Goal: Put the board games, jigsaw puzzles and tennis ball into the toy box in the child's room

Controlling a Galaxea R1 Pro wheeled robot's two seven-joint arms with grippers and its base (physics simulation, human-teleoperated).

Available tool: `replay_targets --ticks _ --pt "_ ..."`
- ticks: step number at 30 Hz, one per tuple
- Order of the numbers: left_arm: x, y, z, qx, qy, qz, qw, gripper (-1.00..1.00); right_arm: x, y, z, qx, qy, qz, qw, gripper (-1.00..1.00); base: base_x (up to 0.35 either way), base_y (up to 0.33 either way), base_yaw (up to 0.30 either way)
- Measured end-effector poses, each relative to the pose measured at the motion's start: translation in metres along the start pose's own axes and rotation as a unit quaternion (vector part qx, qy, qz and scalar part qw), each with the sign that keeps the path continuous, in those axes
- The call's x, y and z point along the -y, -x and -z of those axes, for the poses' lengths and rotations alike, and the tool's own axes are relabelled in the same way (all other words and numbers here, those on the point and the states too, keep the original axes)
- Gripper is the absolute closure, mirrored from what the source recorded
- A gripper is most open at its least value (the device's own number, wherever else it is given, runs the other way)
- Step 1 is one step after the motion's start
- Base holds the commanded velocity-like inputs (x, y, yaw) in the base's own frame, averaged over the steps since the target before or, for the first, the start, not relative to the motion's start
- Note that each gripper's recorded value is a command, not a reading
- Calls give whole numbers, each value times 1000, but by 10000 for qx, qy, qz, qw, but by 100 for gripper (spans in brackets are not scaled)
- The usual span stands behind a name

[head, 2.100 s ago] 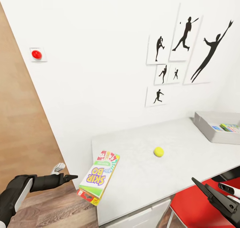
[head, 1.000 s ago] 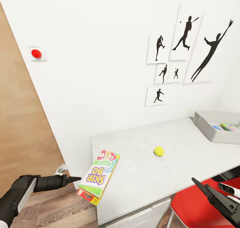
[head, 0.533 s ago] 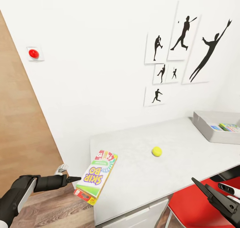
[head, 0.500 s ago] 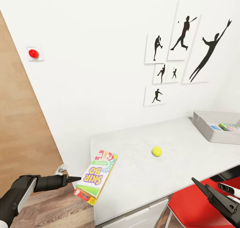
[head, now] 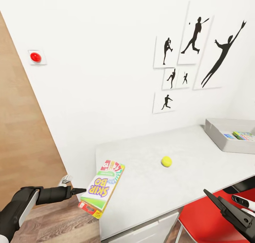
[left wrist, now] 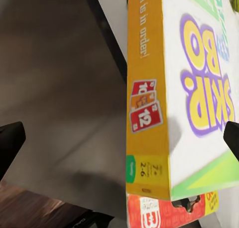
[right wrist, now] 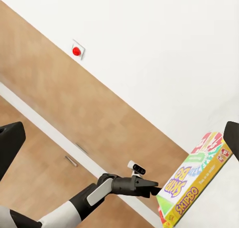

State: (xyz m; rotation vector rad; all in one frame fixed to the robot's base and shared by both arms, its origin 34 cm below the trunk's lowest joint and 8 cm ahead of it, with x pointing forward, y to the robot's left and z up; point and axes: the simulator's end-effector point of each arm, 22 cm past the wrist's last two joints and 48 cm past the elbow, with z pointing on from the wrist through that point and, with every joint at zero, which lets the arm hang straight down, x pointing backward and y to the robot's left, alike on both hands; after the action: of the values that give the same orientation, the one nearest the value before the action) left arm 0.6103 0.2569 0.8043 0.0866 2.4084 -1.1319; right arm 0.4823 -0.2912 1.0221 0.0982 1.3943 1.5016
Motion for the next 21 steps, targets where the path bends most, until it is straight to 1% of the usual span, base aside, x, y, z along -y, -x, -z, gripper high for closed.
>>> replay_targets --ticks 10,21 --pt "0 0 0 0 -2 1 10000 -100 0 0 0 4 3 1 10000 -100 0 -125 0" --pt "0 0 0 3 -5 1 10000 -100 0 0 0 6 3 -4 10000 -100 0 -28 0"
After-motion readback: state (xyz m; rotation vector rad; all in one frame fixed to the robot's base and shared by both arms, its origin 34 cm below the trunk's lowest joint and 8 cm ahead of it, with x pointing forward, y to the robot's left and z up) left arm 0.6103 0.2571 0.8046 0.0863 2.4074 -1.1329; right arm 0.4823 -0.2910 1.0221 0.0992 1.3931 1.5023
